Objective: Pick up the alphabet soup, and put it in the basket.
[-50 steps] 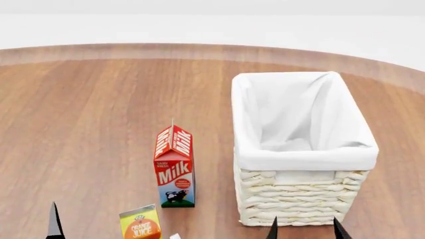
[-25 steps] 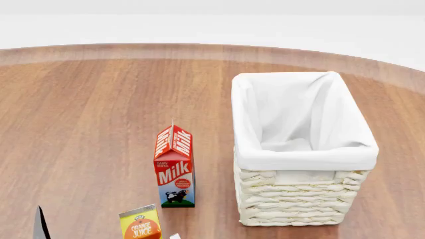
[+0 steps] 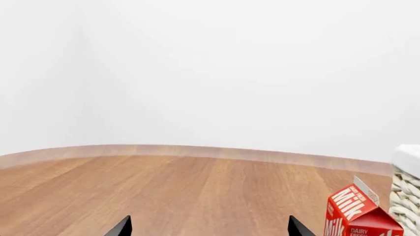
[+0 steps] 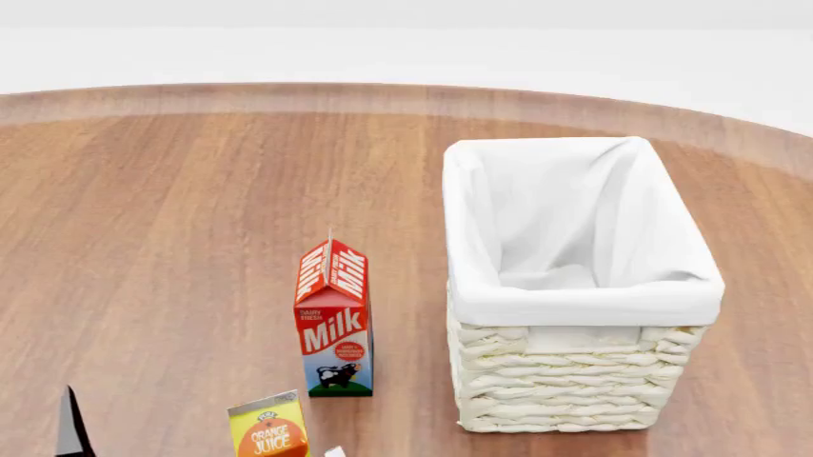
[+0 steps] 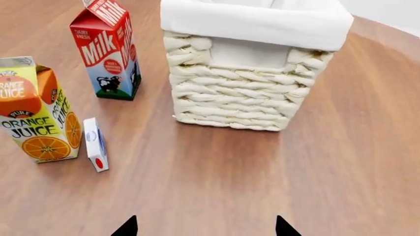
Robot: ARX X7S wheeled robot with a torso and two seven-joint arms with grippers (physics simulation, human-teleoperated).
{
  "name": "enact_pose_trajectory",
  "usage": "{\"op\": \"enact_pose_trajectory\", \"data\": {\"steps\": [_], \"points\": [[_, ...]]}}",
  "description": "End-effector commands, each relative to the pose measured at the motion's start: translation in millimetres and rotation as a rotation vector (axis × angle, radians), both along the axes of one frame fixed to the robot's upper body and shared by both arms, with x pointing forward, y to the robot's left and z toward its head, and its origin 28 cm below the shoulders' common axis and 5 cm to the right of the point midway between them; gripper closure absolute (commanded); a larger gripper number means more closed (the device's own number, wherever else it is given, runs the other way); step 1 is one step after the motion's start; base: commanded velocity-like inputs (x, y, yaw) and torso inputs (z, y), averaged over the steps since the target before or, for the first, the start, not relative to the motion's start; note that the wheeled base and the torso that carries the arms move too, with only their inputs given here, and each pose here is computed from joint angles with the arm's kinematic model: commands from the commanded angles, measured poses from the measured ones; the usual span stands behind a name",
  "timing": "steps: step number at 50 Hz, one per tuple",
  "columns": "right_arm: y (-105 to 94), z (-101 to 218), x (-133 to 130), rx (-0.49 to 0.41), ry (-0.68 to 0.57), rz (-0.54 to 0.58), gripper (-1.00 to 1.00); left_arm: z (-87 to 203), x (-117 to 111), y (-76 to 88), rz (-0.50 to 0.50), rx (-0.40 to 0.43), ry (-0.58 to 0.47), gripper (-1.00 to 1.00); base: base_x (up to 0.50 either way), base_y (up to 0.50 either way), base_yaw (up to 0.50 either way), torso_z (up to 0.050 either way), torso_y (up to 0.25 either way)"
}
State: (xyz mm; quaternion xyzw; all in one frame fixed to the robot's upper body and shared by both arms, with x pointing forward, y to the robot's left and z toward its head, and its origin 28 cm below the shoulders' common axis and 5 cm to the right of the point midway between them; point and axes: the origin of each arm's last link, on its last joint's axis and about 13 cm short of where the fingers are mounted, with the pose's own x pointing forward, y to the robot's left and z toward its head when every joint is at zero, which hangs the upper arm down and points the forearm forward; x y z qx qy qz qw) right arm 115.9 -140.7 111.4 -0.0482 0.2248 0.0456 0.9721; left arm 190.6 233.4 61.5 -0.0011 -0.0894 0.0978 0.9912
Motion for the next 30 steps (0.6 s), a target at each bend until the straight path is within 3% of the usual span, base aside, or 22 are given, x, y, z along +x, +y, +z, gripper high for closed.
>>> {"op": "enact_pose_trajectory", "data": {"steps": [1,30], "points": [[0.6,-3,-11,0.032,0.035,-0.014,-1.00,4,-8,1.0,-0.005,-0.004,-0.026,-1.00,0.00,0.00,0.00,0.000,0.000],[-0.8,-19,-17,0.038,0.098,-0.005,-1.00,5,-10,1.9,0.006,-0.005,-0.030,-1.00,0.00,0.00,0.00,0.000,0.000]]}}
